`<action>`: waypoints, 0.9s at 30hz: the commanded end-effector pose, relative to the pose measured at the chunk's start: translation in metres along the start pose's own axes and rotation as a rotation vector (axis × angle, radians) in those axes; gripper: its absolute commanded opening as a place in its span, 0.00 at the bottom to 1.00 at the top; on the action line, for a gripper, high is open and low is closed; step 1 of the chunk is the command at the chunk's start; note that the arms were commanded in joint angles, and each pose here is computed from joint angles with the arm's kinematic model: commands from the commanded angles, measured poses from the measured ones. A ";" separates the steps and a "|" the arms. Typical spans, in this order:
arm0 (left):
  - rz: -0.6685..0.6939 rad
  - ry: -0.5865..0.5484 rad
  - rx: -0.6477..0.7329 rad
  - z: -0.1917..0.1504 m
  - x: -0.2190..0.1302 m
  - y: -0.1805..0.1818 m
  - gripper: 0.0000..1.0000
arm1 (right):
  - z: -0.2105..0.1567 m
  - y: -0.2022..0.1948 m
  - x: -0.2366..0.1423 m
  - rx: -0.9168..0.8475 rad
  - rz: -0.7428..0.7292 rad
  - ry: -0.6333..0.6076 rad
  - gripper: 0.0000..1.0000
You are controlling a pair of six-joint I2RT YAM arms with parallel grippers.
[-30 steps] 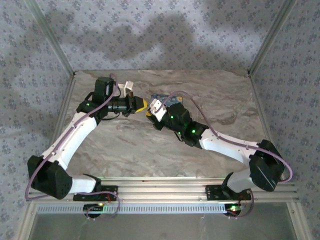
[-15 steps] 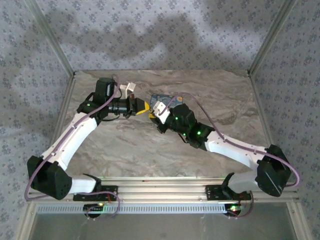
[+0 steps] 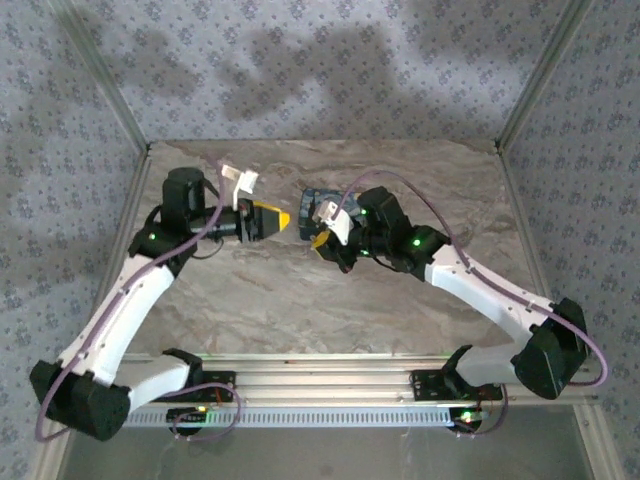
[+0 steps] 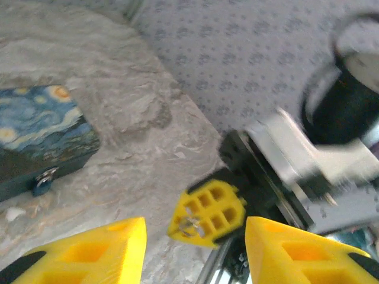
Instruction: Unlock the padlock with the key
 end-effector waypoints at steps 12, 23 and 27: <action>-0.081 0.218 0.359 -0.032 0.045 -0.011 0.51 | 0.005 0.017 -0.026 0.117 0.199 -0.024 0.00; -0.140 0.281 0.312 -0.037 0.062 -0.009 0.47 | 0.003 0.018 -0.024 0.127 0.208 -0.028 0.00; -0.144 0.297 0.296 -0.039 0.067 -0.006 0.42 | 0.002 0.018 -0.024 0.129 0.210 -0.029 0.00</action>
Point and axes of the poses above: each hand's point on the last joint's axis, 136 mm out from that joint toward the fingers, its own x axis out along the fingers, its own y axis along the line the jaws close on, z = x × y, the point moved 8 cm from there along -x, back along the fingers, and after that the axes turned 9 degrees about -x, right-handed, at the moved point
